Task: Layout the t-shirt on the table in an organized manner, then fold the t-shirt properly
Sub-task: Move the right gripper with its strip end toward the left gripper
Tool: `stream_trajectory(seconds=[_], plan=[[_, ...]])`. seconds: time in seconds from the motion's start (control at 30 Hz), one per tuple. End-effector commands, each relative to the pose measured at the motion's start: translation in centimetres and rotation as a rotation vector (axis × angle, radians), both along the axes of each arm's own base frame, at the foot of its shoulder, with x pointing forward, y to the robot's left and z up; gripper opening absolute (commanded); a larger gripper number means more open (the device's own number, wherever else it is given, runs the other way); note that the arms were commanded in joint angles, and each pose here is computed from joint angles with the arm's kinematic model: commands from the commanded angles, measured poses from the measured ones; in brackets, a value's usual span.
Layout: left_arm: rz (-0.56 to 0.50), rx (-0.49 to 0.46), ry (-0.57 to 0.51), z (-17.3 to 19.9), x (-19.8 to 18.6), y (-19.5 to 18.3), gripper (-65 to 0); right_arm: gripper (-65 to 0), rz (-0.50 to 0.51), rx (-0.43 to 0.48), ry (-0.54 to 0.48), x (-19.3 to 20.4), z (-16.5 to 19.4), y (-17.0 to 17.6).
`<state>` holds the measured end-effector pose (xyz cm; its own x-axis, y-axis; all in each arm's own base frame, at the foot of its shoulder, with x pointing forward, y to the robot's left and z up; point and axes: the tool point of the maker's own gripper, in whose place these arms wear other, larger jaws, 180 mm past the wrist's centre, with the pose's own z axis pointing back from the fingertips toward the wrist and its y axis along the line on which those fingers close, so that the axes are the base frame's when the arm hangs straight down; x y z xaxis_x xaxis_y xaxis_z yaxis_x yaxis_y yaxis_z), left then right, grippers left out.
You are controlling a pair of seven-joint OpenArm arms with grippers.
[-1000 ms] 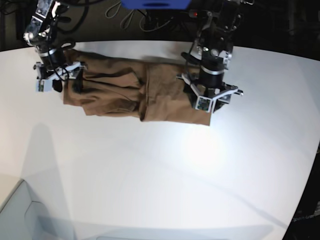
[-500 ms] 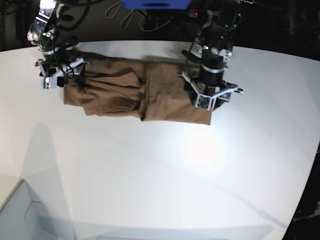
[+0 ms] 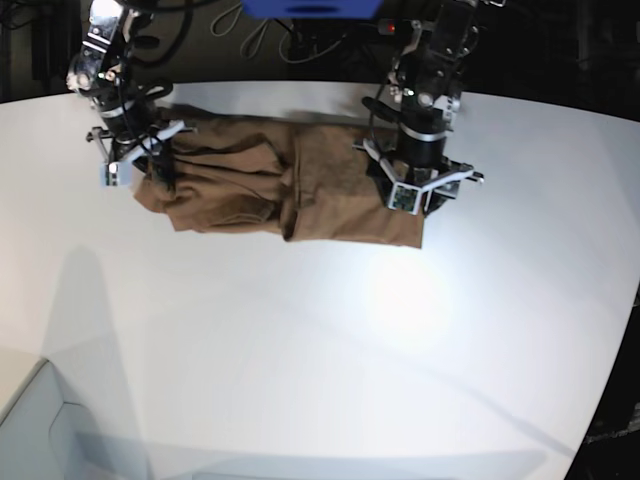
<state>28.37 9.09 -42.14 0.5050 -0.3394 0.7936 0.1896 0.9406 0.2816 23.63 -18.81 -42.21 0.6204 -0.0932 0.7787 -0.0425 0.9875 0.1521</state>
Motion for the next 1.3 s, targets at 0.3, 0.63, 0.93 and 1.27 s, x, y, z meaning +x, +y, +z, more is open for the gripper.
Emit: stream_trajectory(seconds=[0.3, 0.63, 0.93, 1.27], plan=[[0.007, 0.005, 0.051, -1.0, -1.3, 0.2, -32.0, -65.0, 0.078, -0.087, -0.264, 2.7, 9.4, 1.9], [0.008, 0.007, 0.047, -0.9, -1.2, 0.3, -32.0, -65.0, 0.377, -0.262, -0.246, 2.2, 9.5, 10.2], [0.011, 0.006, 0.046, -0.9, -1.2, 0.3, -32.0, -65.0, 0.516, -0.249, -0.337, 2.8, 12.2, 17.7], [0.011, 0.005, 0.042, -0.7, -1.1, 0.2, -32.0, -65.0, 0.661, -0.166, -0.384, 2.6, 12.7, 23.9]])
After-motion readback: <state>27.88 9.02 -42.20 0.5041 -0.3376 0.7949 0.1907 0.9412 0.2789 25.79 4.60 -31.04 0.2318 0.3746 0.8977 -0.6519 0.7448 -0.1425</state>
